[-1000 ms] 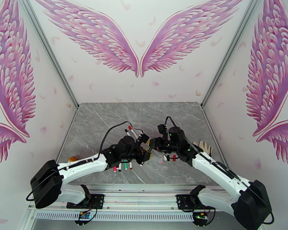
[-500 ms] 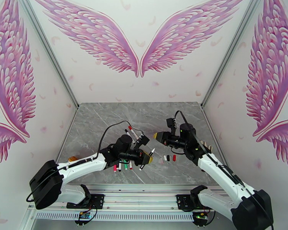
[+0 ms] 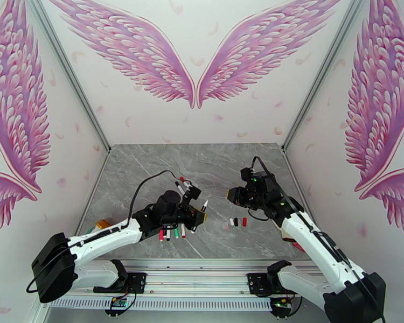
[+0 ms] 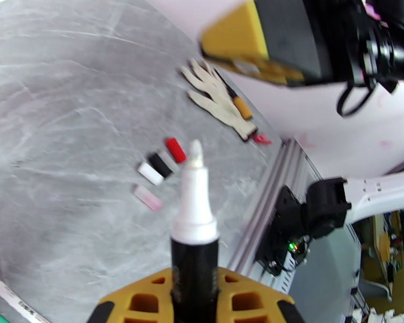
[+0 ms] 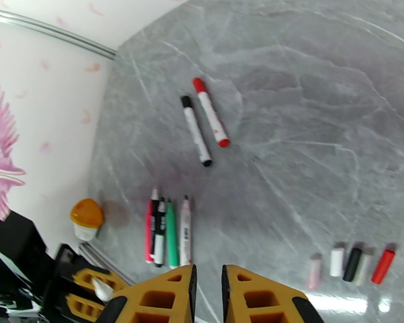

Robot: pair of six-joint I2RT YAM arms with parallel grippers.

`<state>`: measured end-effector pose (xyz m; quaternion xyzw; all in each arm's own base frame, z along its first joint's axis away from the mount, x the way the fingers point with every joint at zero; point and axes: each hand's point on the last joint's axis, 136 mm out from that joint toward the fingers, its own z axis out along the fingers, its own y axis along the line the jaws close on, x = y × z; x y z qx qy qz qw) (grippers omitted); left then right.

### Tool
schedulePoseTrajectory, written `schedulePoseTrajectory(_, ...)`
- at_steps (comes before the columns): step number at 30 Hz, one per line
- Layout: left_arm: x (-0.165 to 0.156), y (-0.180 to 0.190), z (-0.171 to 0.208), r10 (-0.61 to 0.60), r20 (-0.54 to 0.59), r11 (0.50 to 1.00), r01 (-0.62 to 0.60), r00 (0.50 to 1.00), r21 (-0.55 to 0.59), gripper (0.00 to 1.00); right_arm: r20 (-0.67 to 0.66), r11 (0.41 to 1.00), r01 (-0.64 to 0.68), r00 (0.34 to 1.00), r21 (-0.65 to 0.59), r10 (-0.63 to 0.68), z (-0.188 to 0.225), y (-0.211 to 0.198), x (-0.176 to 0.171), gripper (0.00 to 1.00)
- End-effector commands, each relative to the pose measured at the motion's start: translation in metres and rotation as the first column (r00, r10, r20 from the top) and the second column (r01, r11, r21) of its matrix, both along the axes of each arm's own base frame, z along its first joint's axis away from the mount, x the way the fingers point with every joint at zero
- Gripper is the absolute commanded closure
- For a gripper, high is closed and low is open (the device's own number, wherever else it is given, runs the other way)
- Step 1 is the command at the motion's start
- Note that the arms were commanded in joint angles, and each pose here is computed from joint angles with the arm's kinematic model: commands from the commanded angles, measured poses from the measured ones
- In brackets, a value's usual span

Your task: Open the pen caps

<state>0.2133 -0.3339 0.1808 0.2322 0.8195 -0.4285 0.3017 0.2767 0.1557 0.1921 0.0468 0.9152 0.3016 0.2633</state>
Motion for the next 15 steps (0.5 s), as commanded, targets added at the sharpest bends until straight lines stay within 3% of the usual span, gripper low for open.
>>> schedulePoseTrajectory(1, 0.014, 0.01, 0.005, 0.098, 0.027, 0.995, -0.098, 0.995, -0.017, 0.9, -0.143, 0.983, 0.023, 0.988, -0.18, -0.049, -0.037, -0.03, -0.022, 0.88)
schedulePoseTrajectory(11, 0.012, 0.023, 0.002, 0.115, 0.054, 0.992, -0.117, 0.992, 0.035, 0.9, -0.245, 0.899, 0.141, 0.934, -0.415, -0.26, -0.094, -0.084, -0.028, 0.9)
schedulePoseTrajectory(15, 0.009, 0.028, -0.011, 0.11, 0.045, 0.992, -0.112, 0.993, 0.063, 0.9, -0.272, 0.883, 0.159, 0.914, -0.441, -0.3, -0.107, -0.096, -0.03, 0.91)
